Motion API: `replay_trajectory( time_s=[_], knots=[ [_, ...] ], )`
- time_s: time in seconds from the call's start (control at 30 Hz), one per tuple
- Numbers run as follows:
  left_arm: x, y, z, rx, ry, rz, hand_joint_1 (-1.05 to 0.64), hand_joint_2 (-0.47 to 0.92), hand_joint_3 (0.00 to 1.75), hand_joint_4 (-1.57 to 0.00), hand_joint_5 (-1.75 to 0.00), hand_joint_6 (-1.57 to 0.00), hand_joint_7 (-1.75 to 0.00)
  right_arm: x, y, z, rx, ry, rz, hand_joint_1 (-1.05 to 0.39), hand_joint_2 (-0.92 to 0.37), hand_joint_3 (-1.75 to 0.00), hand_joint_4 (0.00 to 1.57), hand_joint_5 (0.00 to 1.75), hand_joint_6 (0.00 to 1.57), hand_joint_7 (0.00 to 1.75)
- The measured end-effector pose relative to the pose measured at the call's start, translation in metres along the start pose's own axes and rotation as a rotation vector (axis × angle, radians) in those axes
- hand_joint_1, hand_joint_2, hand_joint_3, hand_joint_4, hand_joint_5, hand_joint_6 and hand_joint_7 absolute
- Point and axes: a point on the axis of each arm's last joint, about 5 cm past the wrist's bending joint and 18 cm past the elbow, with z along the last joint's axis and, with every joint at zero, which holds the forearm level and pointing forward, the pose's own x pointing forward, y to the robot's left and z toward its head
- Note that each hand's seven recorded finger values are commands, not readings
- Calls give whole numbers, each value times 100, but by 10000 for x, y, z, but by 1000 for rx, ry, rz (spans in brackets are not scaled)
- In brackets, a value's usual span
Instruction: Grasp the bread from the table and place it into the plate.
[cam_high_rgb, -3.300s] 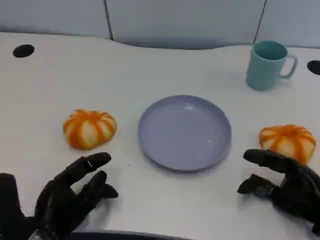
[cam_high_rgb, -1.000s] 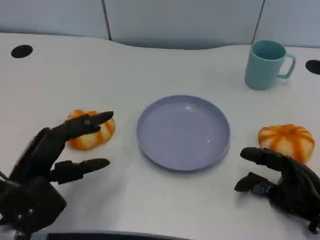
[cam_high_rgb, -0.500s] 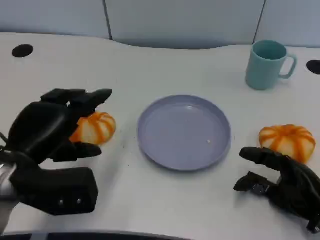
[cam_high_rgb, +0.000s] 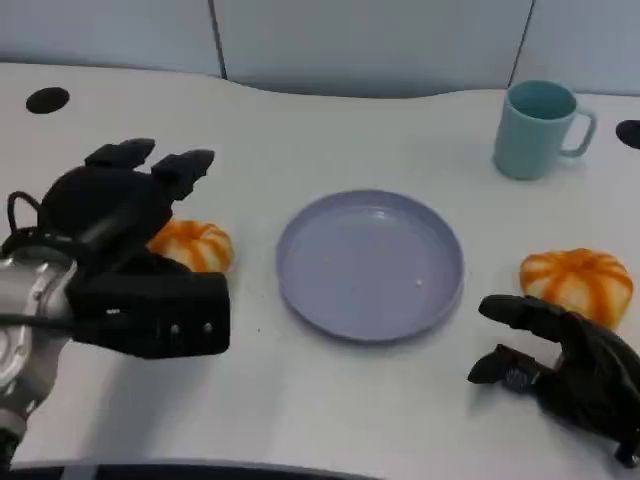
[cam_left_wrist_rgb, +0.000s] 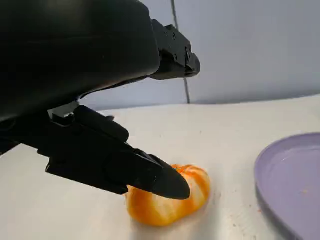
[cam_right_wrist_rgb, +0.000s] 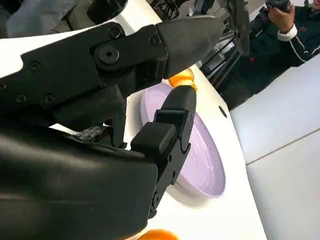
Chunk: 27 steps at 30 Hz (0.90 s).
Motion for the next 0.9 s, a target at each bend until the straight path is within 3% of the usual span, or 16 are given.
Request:
replay_trajectory(
  time_s=[0.57, 0.9],
  knots=[
    [513, -137, 20, 10, 149, -288, -59, 81, 0, -1, -1, -11, -1, -6, -3, 3, 1, -4, 4, -37, -92, -12, 68, 113, 82, 51],
    [566, -171, 26, -2, 156, -334, -58, 81, 0, -2, -1, -12, 0, -4, -2, 3, 1, -4, 6, -37, -92, -12, 68, 112, 82, 51]
  ],
)
